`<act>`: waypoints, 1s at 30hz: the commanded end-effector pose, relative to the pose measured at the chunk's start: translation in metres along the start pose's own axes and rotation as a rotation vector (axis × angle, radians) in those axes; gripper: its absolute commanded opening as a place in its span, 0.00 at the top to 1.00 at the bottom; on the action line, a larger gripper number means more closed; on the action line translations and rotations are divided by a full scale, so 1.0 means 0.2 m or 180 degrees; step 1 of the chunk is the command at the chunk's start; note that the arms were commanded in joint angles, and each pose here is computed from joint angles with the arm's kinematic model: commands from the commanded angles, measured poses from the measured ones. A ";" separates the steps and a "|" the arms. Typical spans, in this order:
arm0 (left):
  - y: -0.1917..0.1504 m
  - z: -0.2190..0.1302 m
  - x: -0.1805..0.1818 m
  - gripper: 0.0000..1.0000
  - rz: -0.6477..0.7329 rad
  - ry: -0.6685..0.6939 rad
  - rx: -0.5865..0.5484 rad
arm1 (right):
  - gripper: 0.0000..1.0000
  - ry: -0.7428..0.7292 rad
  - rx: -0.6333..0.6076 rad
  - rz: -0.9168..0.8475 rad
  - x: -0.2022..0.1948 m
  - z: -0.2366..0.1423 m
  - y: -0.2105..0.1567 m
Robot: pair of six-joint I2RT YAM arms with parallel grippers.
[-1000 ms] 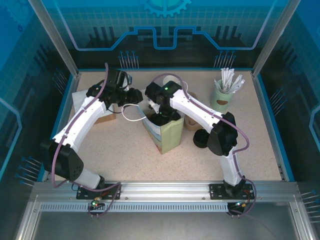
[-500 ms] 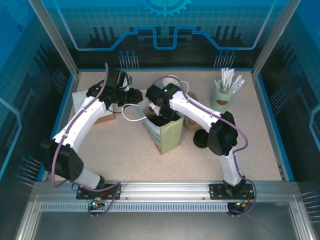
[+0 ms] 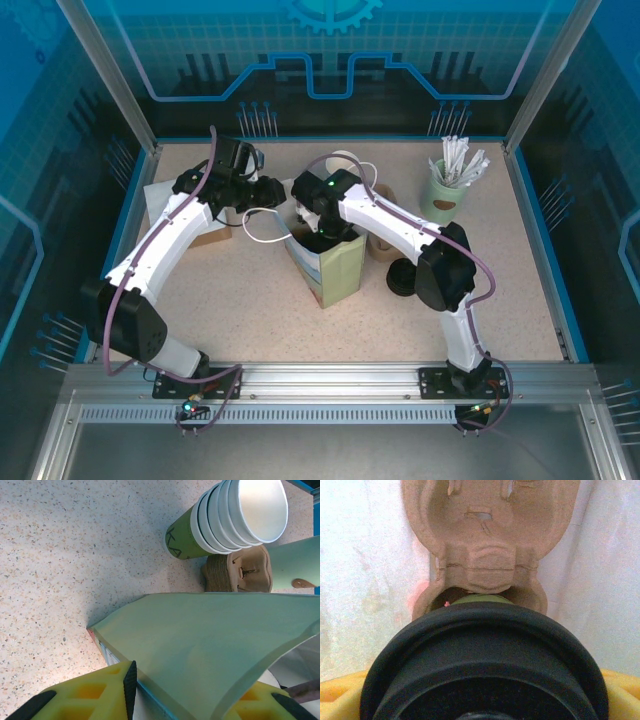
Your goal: Pack the takeout coffee
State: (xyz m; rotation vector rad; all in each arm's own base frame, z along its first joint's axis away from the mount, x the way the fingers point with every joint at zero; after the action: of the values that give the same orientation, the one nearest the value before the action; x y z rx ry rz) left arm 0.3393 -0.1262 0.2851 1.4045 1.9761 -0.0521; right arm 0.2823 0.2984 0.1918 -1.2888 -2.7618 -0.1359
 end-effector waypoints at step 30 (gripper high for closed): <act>-0.02 0.01 0.00 0.65 -0.0023 0.0059 0.0053 | 0.11 -0.0014 0.0080 0.0021 -0.04 0.09 -0.01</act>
State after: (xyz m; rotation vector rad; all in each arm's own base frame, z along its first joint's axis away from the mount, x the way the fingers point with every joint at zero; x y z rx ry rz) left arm 0.3391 -0.1269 0.2850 1.4066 1.9749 -0.0535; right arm 0.2835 0.2994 0.1904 -1.2851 -2.7708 -0.1681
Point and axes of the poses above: each hand's point on the last joint's axis, 136 mm out from that joint toward the fingers, its own z axis out along the fingers, its own x axis along the line the jaws close on, y = z × x, the point moved 7 cm from there along -z, back along the fingers, and after that the axes turned 7 degrees about -z, right-handed, at the moved point
